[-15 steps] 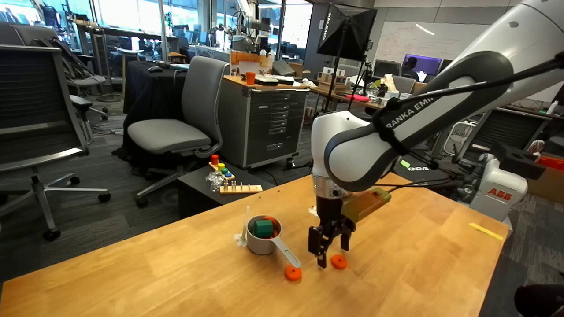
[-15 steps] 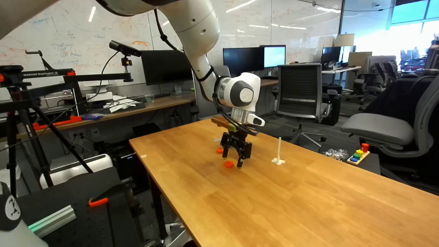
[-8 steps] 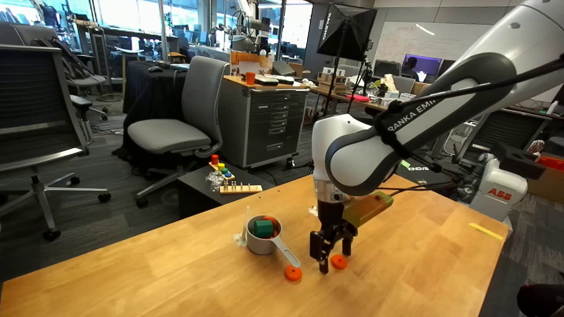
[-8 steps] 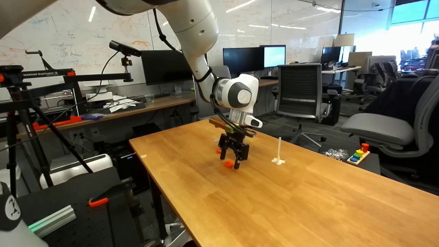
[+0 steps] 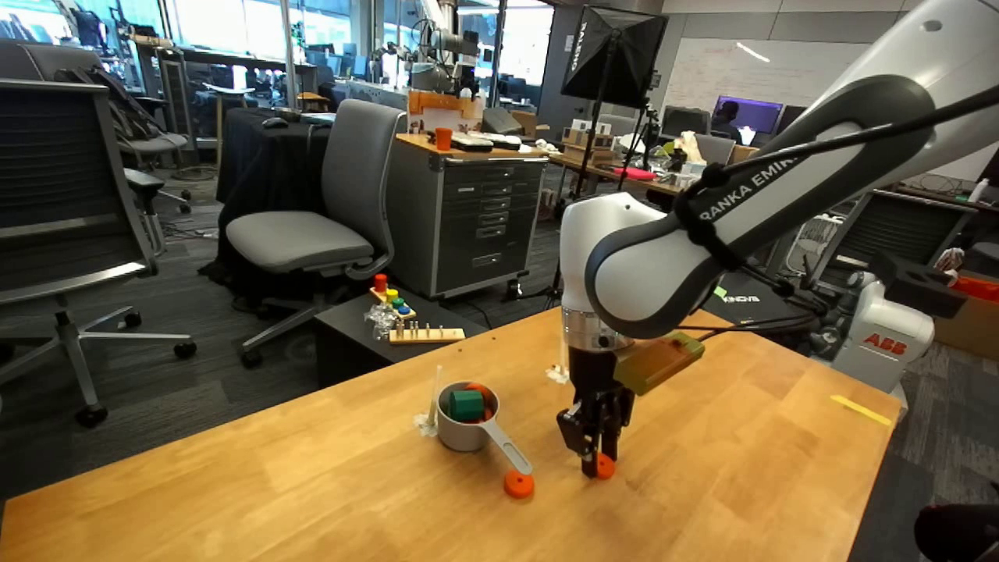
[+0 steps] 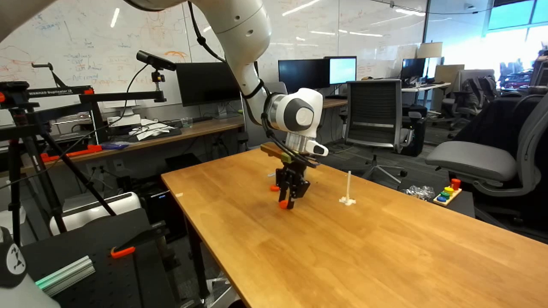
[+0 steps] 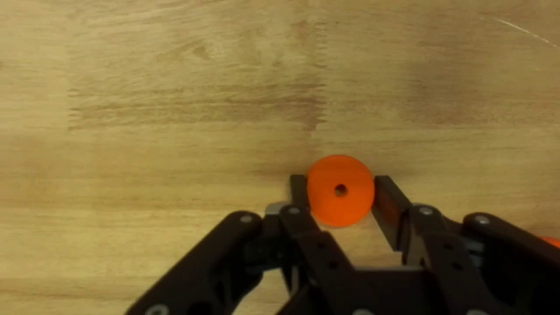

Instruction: Put all the blocks and rings in the cup

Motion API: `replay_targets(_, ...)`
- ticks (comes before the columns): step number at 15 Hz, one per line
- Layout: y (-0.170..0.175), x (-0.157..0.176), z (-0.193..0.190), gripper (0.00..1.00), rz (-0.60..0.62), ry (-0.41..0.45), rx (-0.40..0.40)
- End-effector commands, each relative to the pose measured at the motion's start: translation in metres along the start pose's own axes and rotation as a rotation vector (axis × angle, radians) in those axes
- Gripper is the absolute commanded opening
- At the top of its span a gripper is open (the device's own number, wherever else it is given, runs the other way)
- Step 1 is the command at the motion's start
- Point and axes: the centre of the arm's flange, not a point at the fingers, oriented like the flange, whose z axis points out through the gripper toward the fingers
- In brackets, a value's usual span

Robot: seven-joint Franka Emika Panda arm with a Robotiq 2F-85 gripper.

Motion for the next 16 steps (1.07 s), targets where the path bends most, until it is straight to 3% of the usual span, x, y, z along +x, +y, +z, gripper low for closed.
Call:
replay_targets(1,0.000,-0.013,-0.007,0.17,0.019,0.010,0.017)
replay_targets(4,0.006,-0.011,-0.024,0.17,0.028,0.027,0.036)
replay_targets(16,0.002,0.013,-0.157,0.17,0.037,0.238,0.098)
